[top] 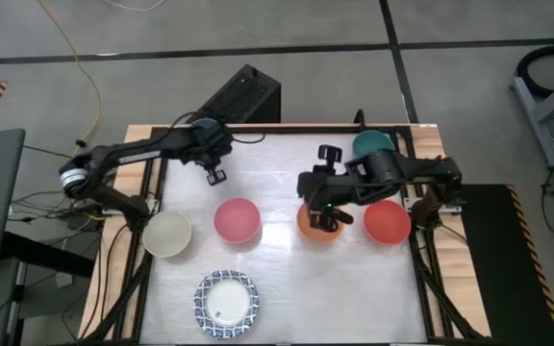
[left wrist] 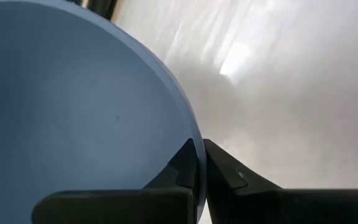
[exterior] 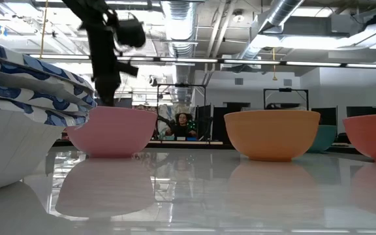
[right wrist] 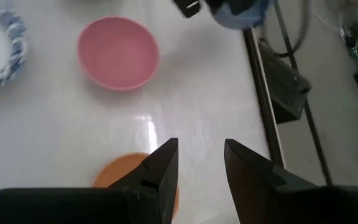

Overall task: Nest bowls inside each other
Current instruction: Stack the blue bowl on top of the other blue patterned bowl

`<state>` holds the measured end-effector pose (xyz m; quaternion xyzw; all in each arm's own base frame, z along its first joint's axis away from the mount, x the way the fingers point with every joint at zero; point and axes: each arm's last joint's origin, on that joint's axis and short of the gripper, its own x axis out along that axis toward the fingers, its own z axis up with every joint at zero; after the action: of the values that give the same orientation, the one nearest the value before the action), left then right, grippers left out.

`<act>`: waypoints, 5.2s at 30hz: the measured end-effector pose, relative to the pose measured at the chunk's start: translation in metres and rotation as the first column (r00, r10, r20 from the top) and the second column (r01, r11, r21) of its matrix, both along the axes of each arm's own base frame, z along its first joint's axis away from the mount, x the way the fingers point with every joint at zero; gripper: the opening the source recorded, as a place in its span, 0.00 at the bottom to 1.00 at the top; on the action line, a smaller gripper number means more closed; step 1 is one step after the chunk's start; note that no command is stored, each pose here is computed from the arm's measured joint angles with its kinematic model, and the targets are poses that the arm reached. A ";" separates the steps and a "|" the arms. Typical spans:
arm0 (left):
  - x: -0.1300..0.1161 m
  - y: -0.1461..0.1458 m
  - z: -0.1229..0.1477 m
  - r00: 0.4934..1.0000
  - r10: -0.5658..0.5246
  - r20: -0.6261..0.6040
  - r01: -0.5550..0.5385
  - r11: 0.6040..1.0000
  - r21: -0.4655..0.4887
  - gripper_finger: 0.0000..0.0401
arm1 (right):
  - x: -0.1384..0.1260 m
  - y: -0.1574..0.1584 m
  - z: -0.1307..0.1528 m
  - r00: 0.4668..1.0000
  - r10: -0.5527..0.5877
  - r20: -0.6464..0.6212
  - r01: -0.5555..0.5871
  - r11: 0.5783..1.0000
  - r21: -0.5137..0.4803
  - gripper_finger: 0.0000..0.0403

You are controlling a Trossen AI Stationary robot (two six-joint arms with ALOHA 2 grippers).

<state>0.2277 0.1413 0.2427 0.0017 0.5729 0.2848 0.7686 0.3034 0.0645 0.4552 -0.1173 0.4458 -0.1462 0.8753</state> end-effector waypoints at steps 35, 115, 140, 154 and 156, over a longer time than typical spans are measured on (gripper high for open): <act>-0.007 -0.274 0.054 0.447 -0.859 0.251 0.889 0.457 -0.020 0.00 | 0.098 0.075 -0.060 0.603 0.797 -0.042 -0.794 0.595 -0.124 0.37; 0.002 -0.311 0.111 0.448 -0.893 0.041 0.881 0.449 0.150 0.51 | 0.133 0.053 -0.117 0.632 0.771 -0.079 -0.753 0.636 0.169 0.02; -0.128 -0.289 0.197 0.472 -0.754 0.456 0.685 0.640 0.349 0.52 | 0.150 0.109 -0.131 0.361 0.930 0.067 -0.932 0.362 0.010 0.02; -0.134 -0.284 0.199 0.464 -0.751 0.469 0.667 0.645 0.374 0.52 | 0.169 0.131 -0.174 0.313 0.945 0.099 -0.949 0.307 0.070 0.02; -0.134 -0.284 0.199 0.466 -0.748 0.473 0.665 0.648 0.370 0.52 | 0.171 0.136 -0.180 0.303 0.948 0.096 -0.952 0.297 0.071 0.02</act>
<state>0.0934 -0.1432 0.4420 0.2019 0.2314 -0.0363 0.9510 0.4742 0.2001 0.2750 -0.3051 0.2826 0.4221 0.8055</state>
